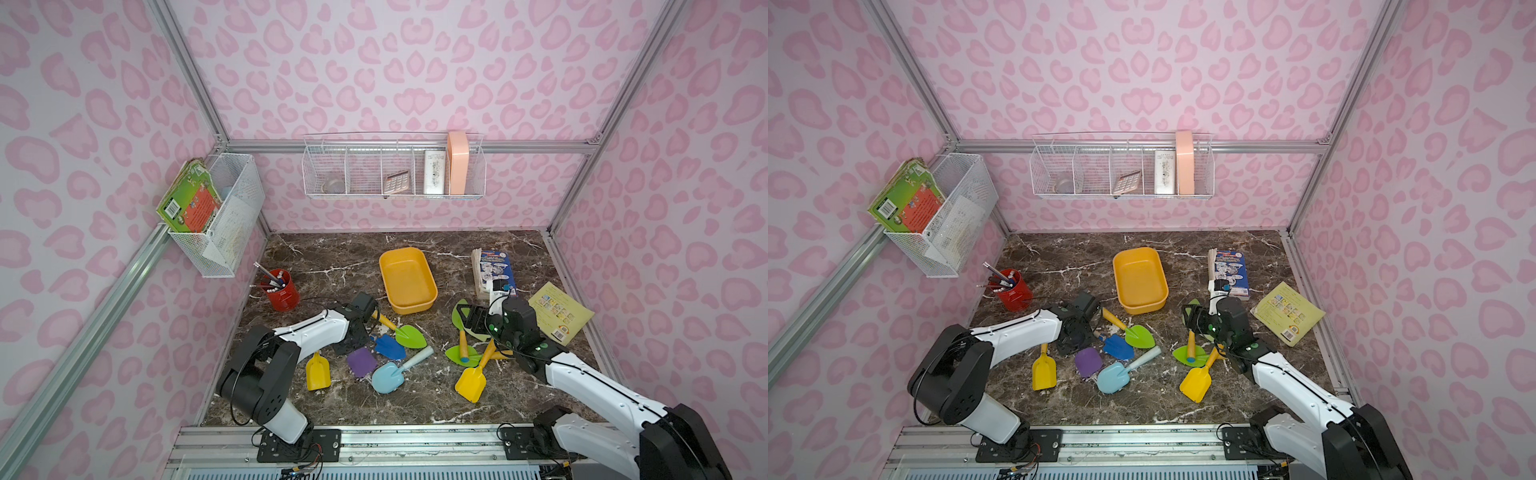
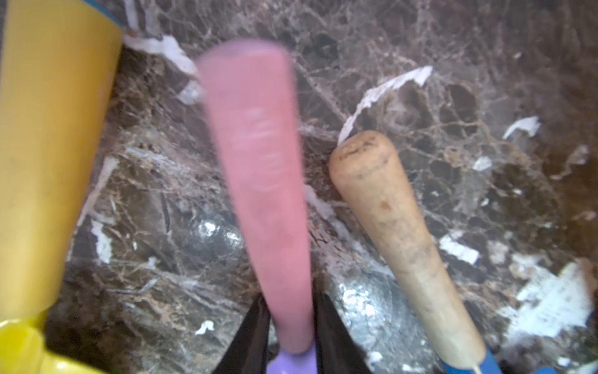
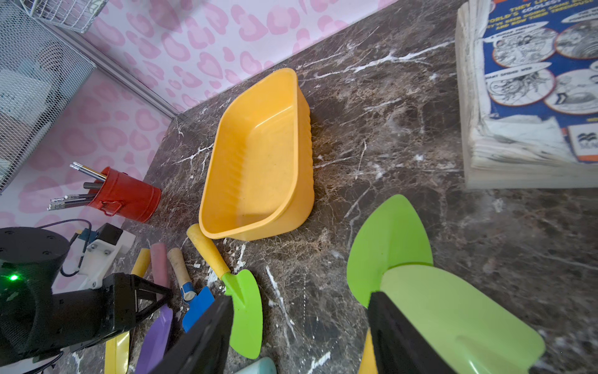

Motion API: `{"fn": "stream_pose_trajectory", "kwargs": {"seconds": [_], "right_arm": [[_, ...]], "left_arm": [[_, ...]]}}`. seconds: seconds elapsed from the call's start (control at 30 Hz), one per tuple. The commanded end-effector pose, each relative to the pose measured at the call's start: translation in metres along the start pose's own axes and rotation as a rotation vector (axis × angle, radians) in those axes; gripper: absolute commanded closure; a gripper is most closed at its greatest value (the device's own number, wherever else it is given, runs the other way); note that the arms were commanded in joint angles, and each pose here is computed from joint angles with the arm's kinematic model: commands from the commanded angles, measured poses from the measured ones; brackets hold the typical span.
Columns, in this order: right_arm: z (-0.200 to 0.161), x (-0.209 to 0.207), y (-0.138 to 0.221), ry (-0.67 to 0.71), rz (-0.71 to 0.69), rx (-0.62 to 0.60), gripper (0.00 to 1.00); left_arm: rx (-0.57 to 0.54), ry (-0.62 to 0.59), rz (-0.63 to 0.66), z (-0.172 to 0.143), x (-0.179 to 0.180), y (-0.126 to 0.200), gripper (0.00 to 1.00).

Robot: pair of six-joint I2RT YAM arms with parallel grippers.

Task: Put the shovel into the storage box
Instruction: Pick up the shovel from the center of the board, then place the shovel in the storage box.

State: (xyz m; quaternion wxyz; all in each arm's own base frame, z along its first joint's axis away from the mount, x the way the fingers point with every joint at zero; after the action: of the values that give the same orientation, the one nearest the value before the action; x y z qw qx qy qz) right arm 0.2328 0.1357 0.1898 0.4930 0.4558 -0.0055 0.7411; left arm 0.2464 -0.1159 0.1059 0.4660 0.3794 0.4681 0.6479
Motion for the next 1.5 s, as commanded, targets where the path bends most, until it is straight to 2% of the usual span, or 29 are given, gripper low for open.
{"fn": "stream_pose_trajectory", "kwargs": {"seconds": [0.0, 0.23, 0.4, 0.6, 0.8, 1.13, 1.47], "right_arm": [[0.003, 0.002, 0.0, 0.009, 0.0, -0.01, 0.31], [0.004, 0.004, 0.0, 0.01, 0.005, -0.012, 0.31], [0.006, 0.009, -0.002, 0.045, 0.018, 0.019, 0.31], [0.011, 0.016, -0.003, 0.094, 0.013, 0.045, 0.31], [0.011, 0.017, -0.002, 0.1, 0.013, 0.059, 0.31], [-0.001, 0.006, 0.01, 0.068, -0.008, 0.054, 0.32], [-0.003, 0.002, 0.014, 0.06, -0.023, 0.05, 0.32]], "left_arm": [[-0.022, -0.033, 0.033, 0.004, 0.004, 0.009, 0.76], [-0.055, -0.102, 0.036, 0.014, 0.008, 0.042, 0.88], [-0.083, -0.163, -0.04, 0.027, 0.003, 0.081, 0.93], [-0.123, -0.216, -0.159, 0.056, -0.021, 0.123, 0.96], [-0.145, -0.252, -0.23, 0.09, -0.064, 0.137, 0.98], [-0.138, -0.27, -0.264, 0.136, -0.136, 0.108, 0.98], [-0.167, -0.248, -0.245, 0.16, -0.172, 0.065, 0.98]]}}
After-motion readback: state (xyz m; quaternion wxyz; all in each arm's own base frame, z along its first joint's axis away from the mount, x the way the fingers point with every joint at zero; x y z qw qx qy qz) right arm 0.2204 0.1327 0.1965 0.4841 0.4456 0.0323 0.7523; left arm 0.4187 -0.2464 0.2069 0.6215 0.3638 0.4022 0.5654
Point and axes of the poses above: each gripper's point midway between its finger pads, its own y axis back along the fingers, its own x axis along the line the jaws close on, z = x × y, the point moved 9 cm from there along y, back along the fingers, and after that the axes turned 13 degrees about -y, right-handed, at the moved point
